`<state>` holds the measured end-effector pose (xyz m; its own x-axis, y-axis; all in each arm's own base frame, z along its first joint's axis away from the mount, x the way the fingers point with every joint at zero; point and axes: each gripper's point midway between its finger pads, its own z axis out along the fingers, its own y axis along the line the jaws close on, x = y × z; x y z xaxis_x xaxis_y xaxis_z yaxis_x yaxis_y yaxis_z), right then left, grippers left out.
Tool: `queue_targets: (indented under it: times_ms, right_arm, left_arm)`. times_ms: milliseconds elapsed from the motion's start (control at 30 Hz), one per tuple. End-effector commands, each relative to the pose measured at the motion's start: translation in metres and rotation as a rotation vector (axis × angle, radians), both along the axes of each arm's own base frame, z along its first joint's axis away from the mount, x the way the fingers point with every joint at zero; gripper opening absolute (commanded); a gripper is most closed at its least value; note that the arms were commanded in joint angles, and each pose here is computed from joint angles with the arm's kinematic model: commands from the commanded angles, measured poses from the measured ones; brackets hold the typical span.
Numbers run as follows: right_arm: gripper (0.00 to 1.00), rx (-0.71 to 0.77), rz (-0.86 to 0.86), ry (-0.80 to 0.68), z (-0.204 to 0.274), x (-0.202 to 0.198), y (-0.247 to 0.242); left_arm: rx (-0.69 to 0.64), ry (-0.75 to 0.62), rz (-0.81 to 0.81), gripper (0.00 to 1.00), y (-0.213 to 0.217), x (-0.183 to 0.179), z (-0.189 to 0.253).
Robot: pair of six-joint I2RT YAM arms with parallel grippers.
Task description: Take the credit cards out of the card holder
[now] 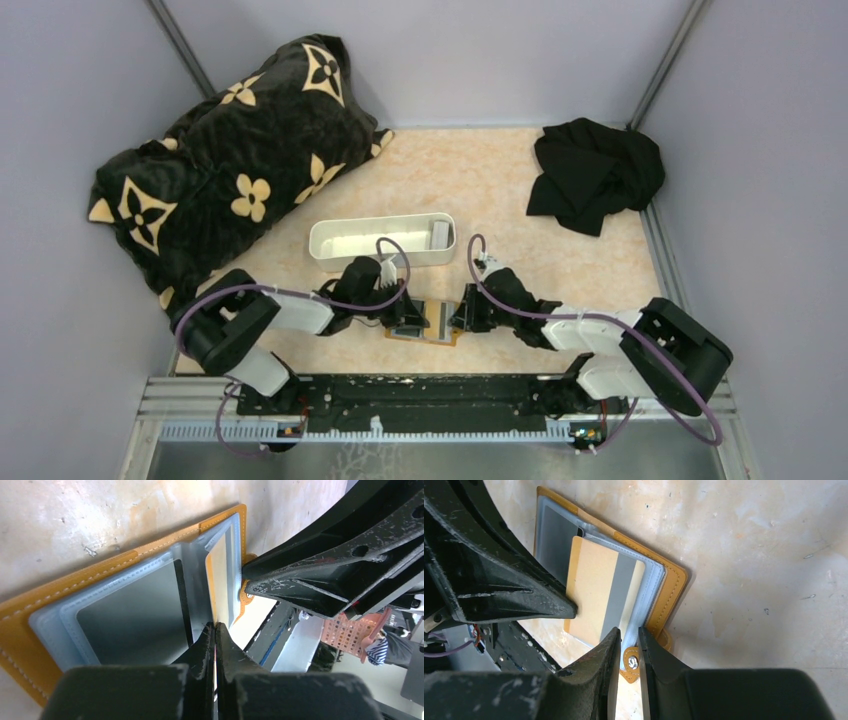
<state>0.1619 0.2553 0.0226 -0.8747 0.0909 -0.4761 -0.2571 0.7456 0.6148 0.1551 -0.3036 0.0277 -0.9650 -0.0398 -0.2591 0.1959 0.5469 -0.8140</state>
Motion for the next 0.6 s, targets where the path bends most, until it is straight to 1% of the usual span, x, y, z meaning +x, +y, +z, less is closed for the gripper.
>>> queue_targets:
  times_ms: [0, 100, 400, 567]
  right_arm:
    - [0.21, -0.091, -0.014, 0.053, -0.028, -0.010, -0.019]
    - [0.21, -0.087, -0.010, 0.051, -0.028, -0.010, -0.018]
    - [0.21, -0.085, -0.003, 0.052, -0.029, -0.009, -0.016]
    - [0.21, -0.084, 0.000, 0.054, -0.030, -0.009, -0.016]
  left_arm:
    - [0.085, -0.076, 0.031, 0.00, 0.020, 0.009, -0.003]
    - [0.122, -0.106, 0.045, 0.00, 0.030, 0.018, 0.002]
    - [0.143, -0.152, 0.080, 0.00, 0.046, 0.030, 0.015]
    - [0.140, -0.134, 0.062, 0.00, 0.045, 0.026, 0.013]
